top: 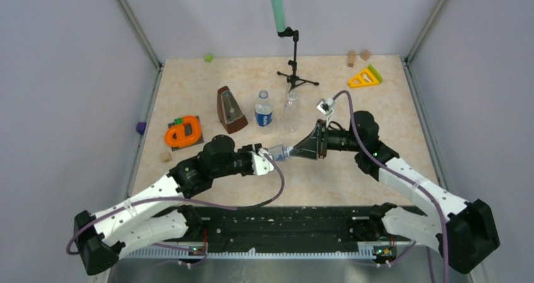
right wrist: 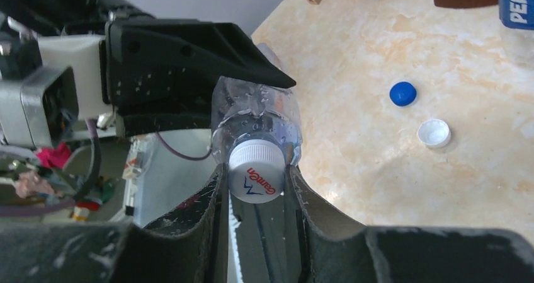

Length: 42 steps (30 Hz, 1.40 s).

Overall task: Unscrew the bottle caps
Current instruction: Unscrew the bottle cap from the plastic bottle.

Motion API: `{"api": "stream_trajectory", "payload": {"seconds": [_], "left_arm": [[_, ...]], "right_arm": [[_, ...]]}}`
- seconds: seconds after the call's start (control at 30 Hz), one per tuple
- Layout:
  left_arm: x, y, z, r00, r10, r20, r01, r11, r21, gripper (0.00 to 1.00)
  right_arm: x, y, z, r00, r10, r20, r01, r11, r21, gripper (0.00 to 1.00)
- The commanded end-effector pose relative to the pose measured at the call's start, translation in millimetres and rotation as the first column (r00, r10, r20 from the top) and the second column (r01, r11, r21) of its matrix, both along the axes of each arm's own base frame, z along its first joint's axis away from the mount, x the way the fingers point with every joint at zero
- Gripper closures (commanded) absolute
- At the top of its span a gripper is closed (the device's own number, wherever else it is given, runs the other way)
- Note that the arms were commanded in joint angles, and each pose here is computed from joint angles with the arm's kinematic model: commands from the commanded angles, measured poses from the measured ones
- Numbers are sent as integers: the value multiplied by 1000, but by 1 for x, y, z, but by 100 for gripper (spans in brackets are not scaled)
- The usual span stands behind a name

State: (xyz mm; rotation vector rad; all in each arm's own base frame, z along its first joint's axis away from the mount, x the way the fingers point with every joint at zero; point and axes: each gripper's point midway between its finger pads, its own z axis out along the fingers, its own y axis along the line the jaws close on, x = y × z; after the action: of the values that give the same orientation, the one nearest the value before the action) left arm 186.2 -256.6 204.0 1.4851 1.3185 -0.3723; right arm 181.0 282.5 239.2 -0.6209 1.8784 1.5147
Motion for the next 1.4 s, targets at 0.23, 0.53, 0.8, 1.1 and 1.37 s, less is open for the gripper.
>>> {"api": "stream_trajectory", "payload": {"seconds": [0.23,0.53,0.8,1.1,1.37], "left_arm": [[-47,-21,59,966,-251,-65,234,952,-196,100],[-42,-26,56,966,-245,-86,228,958,-173,100],[-29,-20,47,983,-173,-68,163,977,-136,100],[-16,-10,42,996,-94,3,94,987,-132,100],[-4,0,21,999,-29,20,30,998,-48,100]], "right_arm": [[-33,-10,29,900,83,428,-105,994,28,100],[-17,-10,19,930,3,366,-12,1000,21,91],[-2,-5,13,961,-67,267,58,998,40,69],[-2,3,20,988,-64,141,51,994,99,54],[8,8,25,993,-104,52,97,987,128,47]]}}
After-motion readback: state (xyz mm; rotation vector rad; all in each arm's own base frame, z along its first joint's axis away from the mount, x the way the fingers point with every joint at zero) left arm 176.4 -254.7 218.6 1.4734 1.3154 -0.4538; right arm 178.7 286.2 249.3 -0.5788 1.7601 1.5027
